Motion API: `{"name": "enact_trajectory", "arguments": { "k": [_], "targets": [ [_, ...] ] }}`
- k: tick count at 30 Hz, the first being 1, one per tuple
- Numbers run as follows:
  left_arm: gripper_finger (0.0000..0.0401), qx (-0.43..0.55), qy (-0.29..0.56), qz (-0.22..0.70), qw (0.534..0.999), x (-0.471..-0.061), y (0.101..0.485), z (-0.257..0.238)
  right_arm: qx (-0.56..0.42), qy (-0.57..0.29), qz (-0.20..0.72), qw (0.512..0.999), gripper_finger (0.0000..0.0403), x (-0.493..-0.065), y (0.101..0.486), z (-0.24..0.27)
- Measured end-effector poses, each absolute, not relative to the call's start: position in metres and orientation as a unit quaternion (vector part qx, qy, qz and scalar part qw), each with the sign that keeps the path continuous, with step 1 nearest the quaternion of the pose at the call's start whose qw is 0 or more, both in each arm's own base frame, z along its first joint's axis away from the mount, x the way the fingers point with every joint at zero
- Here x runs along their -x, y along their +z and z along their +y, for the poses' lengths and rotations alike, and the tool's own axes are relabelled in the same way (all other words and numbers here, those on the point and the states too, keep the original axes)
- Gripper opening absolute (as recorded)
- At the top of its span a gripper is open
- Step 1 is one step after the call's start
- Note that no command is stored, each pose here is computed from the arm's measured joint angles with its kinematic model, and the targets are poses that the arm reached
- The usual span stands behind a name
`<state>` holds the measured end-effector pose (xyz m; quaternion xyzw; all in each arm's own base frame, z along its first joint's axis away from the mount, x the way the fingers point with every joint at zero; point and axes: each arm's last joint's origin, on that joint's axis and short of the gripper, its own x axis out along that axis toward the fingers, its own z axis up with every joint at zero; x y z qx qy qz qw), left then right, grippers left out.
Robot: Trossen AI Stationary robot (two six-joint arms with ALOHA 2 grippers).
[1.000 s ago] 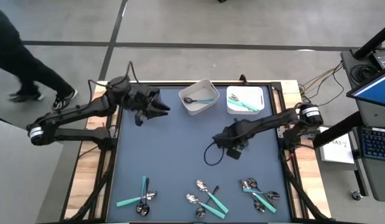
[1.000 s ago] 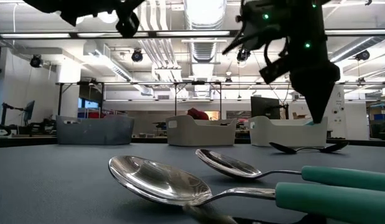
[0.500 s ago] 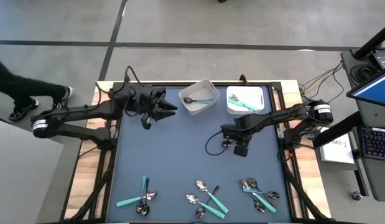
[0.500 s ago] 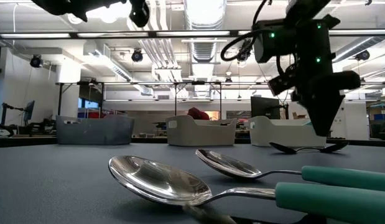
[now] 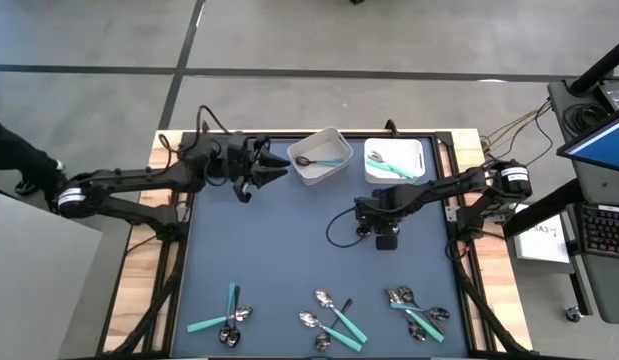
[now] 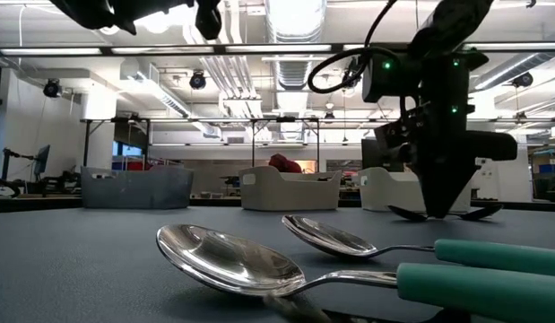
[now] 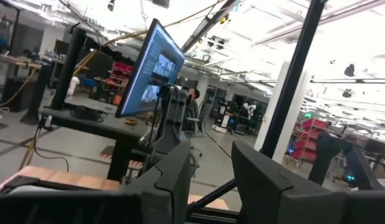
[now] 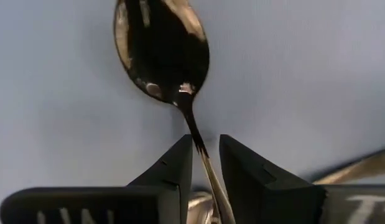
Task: Sort silverware by color (type)
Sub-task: Put the black spoon into the black bin
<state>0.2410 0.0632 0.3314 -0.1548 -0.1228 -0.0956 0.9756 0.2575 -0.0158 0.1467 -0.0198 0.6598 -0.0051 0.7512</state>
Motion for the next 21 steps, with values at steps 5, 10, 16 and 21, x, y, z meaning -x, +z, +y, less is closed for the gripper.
{"name": "enact_trajectory", "arguments": {
  "k": [5, 10, 16, 21],
  "targets": [
    [0.0101, 0.175, -0.096, -0.113, 0.973, -0.249, 0.325, 0.063, 0.023, -0.003, 0.651, 0.758, 0.0052, -0.256, 0.141, -0.016],
    [0.0101, 0.168, -0.110, -0.132, 0.971, -0.256, 0.323, 0.060, 0.021, -0.001, 0.651, 0.759, 0.0031, -0.254, 0.139, -0.016],
    [0.0100, 0.148, -0.131, -0.183, 0.963, -0.260, 0.327, 0.056, -0.001, -0.007, 0.651, 0.759, 0.0012, -0.254, 0.139, -0.015],
    [0.0100, 0.137, -0.144, -0.211, 0.957, -0.259, 0.332, 0.051, -0.025, -0.025, 0.647, 0.762, 0.0010, -0.253, 0.141, -0.015]
  ]
}}
